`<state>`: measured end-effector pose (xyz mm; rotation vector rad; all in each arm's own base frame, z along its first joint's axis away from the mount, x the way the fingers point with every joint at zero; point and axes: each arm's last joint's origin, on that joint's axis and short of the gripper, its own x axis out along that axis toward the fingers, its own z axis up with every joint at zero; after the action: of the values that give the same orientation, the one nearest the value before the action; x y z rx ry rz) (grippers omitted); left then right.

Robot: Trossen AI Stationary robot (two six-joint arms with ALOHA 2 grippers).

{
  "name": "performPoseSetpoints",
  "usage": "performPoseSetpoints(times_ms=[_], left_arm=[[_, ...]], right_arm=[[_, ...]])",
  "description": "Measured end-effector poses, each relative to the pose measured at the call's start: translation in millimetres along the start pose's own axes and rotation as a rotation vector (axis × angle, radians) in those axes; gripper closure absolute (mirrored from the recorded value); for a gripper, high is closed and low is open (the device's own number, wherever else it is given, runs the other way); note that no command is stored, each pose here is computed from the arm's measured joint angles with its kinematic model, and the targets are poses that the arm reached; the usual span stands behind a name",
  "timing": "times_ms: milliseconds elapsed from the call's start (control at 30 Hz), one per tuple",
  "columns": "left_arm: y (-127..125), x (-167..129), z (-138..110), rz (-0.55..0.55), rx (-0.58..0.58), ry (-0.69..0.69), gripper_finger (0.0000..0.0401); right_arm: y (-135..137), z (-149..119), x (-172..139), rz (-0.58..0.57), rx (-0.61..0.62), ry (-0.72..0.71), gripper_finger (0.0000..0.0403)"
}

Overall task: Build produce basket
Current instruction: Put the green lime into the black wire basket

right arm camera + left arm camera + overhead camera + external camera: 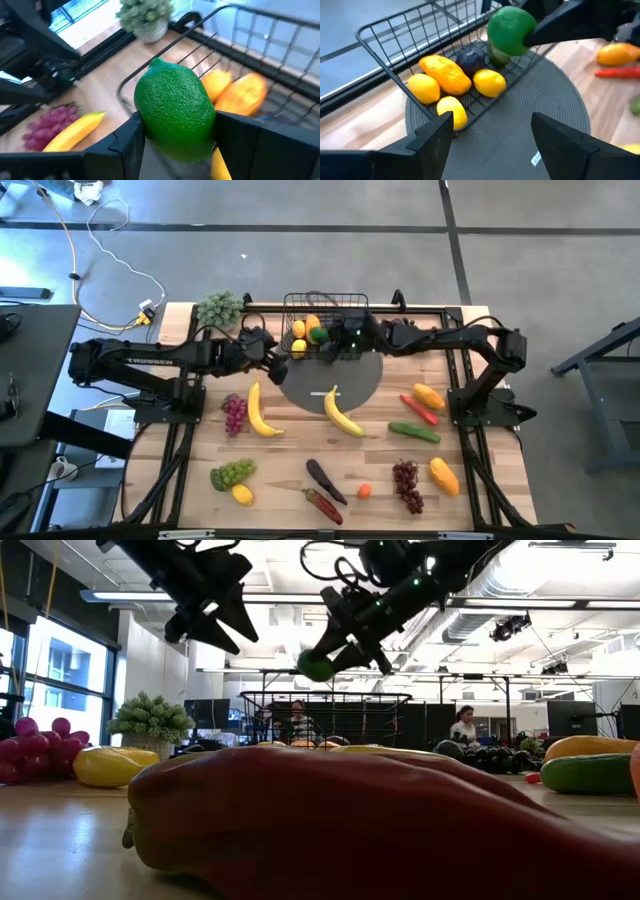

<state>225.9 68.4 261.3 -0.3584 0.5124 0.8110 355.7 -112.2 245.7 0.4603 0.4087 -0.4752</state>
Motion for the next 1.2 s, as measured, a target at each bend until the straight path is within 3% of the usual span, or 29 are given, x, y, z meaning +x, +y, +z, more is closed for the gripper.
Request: performPoseSetpoints(times_ms=[300, 600, 900, 1200], left_arm=[[11.6, 5.3, 5.6, 0.046, -0.035, -0.01, 0.0144], [13.5, 6.1, 6.3, 0.047, -0.041, -0.007, 0.0144], [10.3, 6.0, 4.8, -0.047, -0.044, 0.038, 0.0144], [8.1, 5.6, 1.7, -0.14, -0.094, 0.109, 0.0125]], right_arm=[[-32.3, 12.0, 4.5, 0.018, -0.088, 0.009, 0.0217], [-43.8, 0.9, 25.6, 0.074, -0.099, 0.053, 0.0217], [-45.5, -5.2, 31.8, 0.087, -0.097, 0.082, 0.0215], [-45.3, -4.8, 31.9, 0.087, -0.069, 0.078, 0.0159]])
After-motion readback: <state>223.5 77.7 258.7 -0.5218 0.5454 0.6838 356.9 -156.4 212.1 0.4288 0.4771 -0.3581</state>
